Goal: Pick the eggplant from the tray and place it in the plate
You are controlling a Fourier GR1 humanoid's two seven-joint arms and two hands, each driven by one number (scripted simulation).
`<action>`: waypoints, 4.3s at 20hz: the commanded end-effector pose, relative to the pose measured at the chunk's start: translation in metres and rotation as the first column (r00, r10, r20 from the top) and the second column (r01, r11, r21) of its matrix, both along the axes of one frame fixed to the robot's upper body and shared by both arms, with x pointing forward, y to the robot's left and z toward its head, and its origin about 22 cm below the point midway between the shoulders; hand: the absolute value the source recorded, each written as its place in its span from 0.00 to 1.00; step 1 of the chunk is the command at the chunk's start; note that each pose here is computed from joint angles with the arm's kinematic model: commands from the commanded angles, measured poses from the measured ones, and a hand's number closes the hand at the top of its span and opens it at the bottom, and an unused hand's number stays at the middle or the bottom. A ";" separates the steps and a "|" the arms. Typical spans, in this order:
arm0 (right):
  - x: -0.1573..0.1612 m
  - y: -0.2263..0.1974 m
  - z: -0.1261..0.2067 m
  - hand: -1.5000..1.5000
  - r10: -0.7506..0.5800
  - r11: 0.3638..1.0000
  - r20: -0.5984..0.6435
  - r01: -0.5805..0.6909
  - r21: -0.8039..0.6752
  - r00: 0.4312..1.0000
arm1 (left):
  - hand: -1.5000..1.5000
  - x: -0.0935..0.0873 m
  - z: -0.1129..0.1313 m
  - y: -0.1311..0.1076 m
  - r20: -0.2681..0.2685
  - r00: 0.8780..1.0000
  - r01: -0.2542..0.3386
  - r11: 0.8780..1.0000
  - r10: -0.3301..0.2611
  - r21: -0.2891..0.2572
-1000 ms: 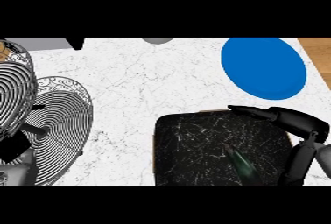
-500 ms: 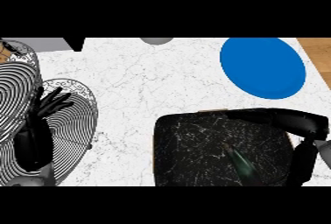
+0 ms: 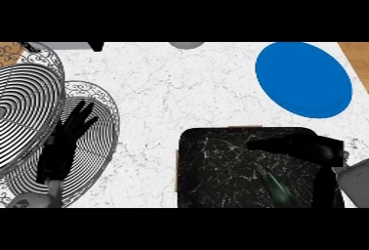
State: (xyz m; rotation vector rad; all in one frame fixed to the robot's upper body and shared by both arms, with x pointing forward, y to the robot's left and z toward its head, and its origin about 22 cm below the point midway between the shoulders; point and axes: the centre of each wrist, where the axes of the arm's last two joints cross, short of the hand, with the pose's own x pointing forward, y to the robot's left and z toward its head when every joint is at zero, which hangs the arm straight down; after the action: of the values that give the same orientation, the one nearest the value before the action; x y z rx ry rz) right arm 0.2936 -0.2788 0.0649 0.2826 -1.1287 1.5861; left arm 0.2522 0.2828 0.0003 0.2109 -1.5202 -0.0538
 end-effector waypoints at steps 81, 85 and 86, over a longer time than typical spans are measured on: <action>0.101 -0.122 0.004 0.00 -0.803 0.529 0.486 0.787 0.317 0.344 | 0.50 0.047 0.025 -0.010 -0.092 0.993 0.071 0.997 -0.073 -0.020; 0.102 -0.127 0.006 0.00 -0.794 0.558 0.520 0.720 0.413 0.316 | 0.50 0.038 0.021 -0.013 -0.102 0.993 0.065 0.998 -0.066 -0.018; 0.101 -0.136 0.016 0.00 -0.807 0.551 0.517 0.677 0.488 0.284 | 0.50 0.035 0.004 -0.023 -0.110 0.991 0.071 0.997 -0.071 -0.007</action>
State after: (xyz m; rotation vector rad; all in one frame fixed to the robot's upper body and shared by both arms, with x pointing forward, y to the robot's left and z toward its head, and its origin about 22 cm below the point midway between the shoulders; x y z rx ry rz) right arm 0.3954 -0.4052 0.0769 -0.7875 -1.5296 0.6851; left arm 0.2808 0.2777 0.0060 0.1536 -1.3851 -0.1119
